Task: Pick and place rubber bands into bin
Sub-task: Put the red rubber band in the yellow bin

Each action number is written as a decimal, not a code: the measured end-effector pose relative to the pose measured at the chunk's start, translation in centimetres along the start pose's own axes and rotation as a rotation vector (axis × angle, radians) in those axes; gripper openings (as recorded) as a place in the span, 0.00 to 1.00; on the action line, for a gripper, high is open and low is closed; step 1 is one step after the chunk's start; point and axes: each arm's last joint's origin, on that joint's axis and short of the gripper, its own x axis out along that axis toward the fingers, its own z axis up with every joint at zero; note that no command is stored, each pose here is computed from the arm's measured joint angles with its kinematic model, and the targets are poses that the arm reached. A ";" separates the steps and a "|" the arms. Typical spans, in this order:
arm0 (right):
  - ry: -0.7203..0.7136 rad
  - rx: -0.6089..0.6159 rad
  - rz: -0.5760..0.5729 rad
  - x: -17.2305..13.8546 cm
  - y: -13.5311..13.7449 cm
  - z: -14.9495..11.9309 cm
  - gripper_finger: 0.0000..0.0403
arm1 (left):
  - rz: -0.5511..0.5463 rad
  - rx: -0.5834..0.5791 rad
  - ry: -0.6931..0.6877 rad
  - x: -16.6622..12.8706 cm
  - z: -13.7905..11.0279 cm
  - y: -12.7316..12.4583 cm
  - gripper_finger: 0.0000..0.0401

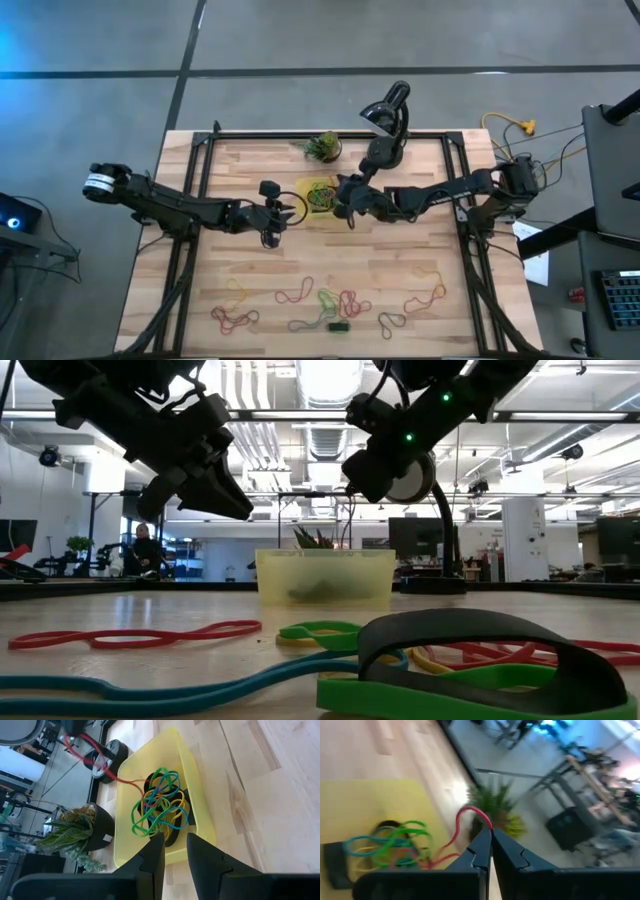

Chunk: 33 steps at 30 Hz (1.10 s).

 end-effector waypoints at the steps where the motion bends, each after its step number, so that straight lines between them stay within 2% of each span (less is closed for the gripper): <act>1: -0.002 0.003 0.027 0.1 0.0 0.0 0.02 | 0.000 0.000 0.000 0.0 0.0 0.0 0.16; 6: -0.012 0.038 0.165 0.4 0.1 -0.2 0.02 | 0.000 0.000 0.000 0.0 0.0 0.0 0.16; 12: 0.013 0.040 0.213 0.6 0.0 -0.5 0.04 | 0.000 0.001 0.001 0.0 -0.1 0.0 0.16; 21: 0.020 0.032 0.249 0.5 0.2 -0.6 0.23 | -0.001 0.001 0.002 0.0 -0.1 0.0 0.16; 26: 0.004 -0.012 0.250 0.5 0.1 -0.3 0.32 | -0.021 -0.010 0.022 0.0 -0.3 -0.2 0.16; 29: 0.008 -0.068 0.268 0.0 0.4 -0.3 0.34 | -0.129 -0.021 0.039 -0.1 -0.8 -0.8 0.16; 33: 0.018 -0.132 0.298 -1.2 0.8 -0.3 0.35 | -0.412 -0.076 -0.028 -0.4 -0.7 -1.8 0.16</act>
